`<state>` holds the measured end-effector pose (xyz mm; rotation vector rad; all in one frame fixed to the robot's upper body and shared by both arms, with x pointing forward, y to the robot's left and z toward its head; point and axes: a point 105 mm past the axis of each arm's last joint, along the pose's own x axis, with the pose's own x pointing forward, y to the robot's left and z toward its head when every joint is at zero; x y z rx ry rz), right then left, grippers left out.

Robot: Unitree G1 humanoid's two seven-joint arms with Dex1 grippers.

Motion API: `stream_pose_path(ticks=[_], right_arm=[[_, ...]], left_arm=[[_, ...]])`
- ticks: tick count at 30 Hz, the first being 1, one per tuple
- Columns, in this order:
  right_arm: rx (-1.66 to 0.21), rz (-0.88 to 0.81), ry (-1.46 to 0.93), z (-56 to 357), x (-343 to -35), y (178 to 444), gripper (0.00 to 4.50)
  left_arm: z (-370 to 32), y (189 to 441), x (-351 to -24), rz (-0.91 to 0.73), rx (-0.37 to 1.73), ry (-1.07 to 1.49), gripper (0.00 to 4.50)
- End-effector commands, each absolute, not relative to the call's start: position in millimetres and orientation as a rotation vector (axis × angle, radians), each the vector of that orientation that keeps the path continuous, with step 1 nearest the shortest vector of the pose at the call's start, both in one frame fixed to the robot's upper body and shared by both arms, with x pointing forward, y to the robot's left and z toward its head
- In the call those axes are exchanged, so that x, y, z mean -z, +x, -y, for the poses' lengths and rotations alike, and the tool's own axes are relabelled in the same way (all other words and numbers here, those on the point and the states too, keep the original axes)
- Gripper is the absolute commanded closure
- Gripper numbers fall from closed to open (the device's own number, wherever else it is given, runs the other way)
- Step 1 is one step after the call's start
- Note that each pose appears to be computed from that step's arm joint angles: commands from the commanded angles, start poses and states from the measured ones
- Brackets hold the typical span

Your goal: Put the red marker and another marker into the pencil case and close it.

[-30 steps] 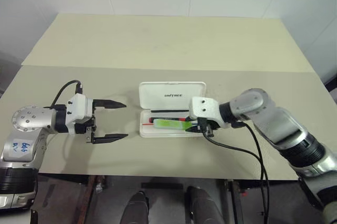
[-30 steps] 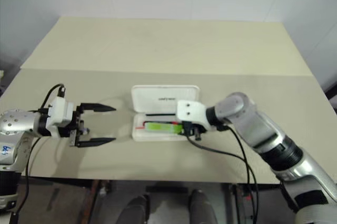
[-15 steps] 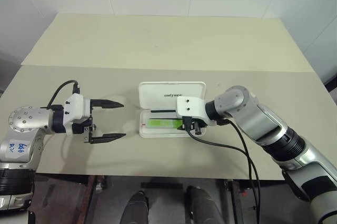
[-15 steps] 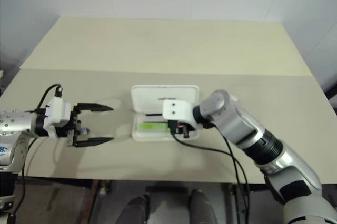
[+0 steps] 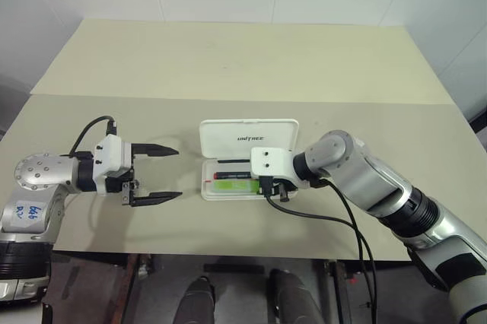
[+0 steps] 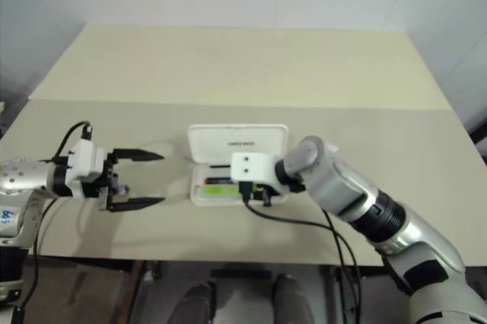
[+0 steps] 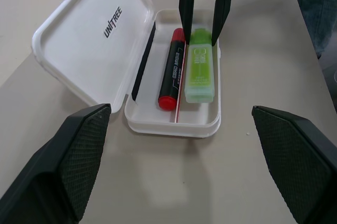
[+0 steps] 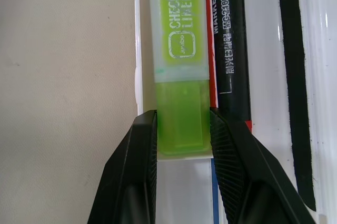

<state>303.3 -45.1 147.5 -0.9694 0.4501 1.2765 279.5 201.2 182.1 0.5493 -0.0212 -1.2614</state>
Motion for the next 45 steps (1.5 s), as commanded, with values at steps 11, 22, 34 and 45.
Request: stream_pose_path(ticks=[11,22,34,45], right_arm=[[-1.281,-0.414,-0.979,40,-161,310,0.68],[-1.349,-0.351,-0.764,26,-194,306,0.04],[-1.304,-0.328,-0.647,42,-206,311,0.04],[-1.393,-0.175,-0.383,87,-231,252,0.04]], left_arm=[[-198,281,-191,0.065,1.257,0.573,0.00],[-197,282,-189,0.068,1.256,0.572,0.00],[-200,279,-189,0.061,1.247,0.573,0.00],[-236,266,-192,0.039,1.061,0.564,0.00]])
